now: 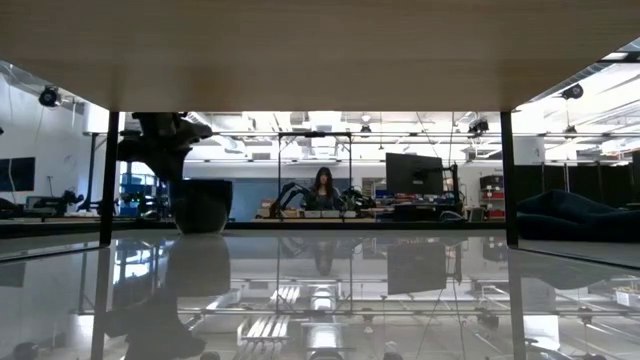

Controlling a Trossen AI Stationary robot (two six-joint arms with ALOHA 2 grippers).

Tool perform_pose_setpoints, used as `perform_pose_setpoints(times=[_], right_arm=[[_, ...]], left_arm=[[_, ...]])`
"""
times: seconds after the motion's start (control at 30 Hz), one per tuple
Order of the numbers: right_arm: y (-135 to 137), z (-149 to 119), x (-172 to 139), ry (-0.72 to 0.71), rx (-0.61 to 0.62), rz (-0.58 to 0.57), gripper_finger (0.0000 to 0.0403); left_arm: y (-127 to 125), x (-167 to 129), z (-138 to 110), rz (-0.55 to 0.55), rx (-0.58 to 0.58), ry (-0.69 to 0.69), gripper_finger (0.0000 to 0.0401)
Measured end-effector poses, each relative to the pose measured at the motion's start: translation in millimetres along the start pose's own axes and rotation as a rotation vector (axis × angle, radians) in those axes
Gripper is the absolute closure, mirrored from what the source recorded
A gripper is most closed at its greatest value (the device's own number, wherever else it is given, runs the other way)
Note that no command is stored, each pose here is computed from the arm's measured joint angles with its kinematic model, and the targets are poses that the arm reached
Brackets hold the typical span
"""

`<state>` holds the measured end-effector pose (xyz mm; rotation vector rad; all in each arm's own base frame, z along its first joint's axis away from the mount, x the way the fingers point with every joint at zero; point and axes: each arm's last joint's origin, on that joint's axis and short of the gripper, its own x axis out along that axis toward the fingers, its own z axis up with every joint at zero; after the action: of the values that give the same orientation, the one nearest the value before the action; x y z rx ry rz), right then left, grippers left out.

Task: Stack small to large cups/mugs on shelf
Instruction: Put the black mug on the shelf

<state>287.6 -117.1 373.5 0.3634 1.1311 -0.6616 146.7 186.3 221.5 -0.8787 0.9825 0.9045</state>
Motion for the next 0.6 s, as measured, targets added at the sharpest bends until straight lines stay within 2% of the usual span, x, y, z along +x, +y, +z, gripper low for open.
perform_pose_setpoints(times=[0.07, 0.33, 0.5, 0.6], right_arm=[[0, 0, 0, 0.0, 0.0, 0.0, 0.0211], [0, 0, 0, 0.001, 0.0, 0.0, 0.0211], [0, 0, 0, 0.0, -0.004, 0.0, 0.0211], [-1, 0, 0, 0.001, -0.007, -0.002, 0.0211]], left_arm=[[0, 0, 0, -0.003, 0.021, 0.002, 0.0391], [0, -4, -2, -0.011, 0.029, 0.005, 0.0398], [-6, -33, 7, -0.04, 0.032, -0.074, 0.0399], [-9, -54, 8, -0.057, 0.046, -0.071, 0.0399]])
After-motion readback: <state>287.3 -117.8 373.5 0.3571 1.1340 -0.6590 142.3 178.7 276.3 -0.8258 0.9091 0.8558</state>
